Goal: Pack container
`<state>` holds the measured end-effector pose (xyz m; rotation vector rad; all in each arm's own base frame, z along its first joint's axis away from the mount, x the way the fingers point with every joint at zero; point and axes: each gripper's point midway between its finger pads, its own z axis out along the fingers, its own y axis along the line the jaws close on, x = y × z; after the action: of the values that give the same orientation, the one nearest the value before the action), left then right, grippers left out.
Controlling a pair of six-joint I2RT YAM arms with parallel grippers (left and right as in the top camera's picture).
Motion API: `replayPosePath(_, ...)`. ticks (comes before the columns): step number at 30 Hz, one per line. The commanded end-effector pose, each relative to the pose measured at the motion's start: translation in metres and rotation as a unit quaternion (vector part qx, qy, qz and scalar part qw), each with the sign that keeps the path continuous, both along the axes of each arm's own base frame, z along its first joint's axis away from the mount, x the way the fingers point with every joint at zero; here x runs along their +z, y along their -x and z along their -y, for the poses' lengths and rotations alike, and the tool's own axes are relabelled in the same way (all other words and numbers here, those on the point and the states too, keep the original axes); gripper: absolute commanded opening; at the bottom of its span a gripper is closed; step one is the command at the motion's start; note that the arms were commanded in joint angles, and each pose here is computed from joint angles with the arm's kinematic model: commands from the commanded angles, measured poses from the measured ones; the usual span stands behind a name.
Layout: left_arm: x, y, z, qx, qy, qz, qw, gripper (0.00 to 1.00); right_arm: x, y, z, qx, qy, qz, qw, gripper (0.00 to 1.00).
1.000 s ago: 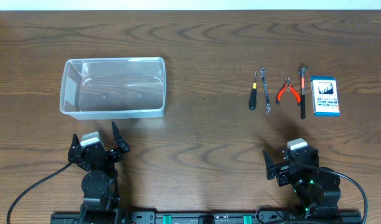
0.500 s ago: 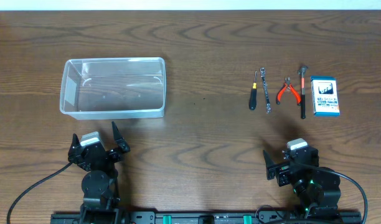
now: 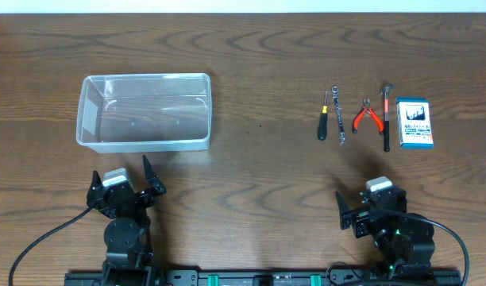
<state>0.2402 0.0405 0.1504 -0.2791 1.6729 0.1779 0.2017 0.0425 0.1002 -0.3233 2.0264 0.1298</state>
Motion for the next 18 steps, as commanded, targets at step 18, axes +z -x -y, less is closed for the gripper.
replayPosePath(18,-0.016,0.002,-0.003,0.008,-0.005,-0.024,1.000,0.98,0.162,-0.006,-0.037,0.031,-0.235,0.050,0.970,0.99)
